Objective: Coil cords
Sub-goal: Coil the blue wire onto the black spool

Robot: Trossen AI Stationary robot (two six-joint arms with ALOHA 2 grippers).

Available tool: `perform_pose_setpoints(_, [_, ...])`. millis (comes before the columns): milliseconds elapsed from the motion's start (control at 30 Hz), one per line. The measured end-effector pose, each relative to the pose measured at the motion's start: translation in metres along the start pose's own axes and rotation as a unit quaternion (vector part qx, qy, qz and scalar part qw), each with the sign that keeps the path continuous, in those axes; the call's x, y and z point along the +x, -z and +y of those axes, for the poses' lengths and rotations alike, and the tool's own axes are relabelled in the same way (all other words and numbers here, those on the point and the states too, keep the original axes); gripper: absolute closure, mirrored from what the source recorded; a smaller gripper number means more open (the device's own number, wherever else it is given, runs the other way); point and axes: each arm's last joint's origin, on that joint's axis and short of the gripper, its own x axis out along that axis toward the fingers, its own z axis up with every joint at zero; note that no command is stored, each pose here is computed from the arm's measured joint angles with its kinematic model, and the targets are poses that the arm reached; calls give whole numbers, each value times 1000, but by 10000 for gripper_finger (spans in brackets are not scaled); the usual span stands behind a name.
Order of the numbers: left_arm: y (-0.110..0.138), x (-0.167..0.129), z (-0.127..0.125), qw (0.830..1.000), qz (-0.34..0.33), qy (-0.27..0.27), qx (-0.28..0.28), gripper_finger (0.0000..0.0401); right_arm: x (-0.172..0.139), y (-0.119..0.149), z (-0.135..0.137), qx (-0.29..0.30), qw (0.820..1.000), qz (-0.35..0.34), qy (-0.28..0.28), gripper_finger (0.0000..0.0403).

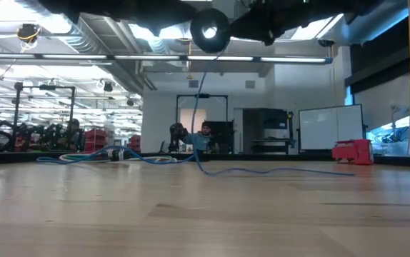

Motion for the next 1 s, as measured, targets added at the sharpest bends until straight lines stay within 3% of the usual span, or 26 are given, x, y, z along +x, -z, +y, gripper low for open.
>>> perform_pose_setpoints(100, [-3, -6, 2, 1000, 16, -1, -6, 330, -9, -8, -2, -1, 1000, -8, 16, 393])
perform_pose_setpoints(267, [6, -12, 1, 997, 78, -15, -18, 271, -25, -21, -10, -57, 996, -20, 64, 396])
perform_pose_setpoints(467, [22, -11, -2, 990, 128, -15, -58, 251, -32, -32, -15, -110, 988, -46, 101, 399])
perform_pose_setpoints(567, [28, -5, -3, 991, 114, -19, -64, 255, -33, -35, -15, -102, 987, -64, 107, 398])
perform_pose_setpoints(800, [27, 13, 6, 998, 39, -44, -2, 260, -32, -30, -18, -51, 983, -117, 134, 400])
perform_pose_setpoints(1000, [33, 13, 15, 996, 67, -55, 13, 260, -30, -2, -37, 16, 967, -178, 182, 400])
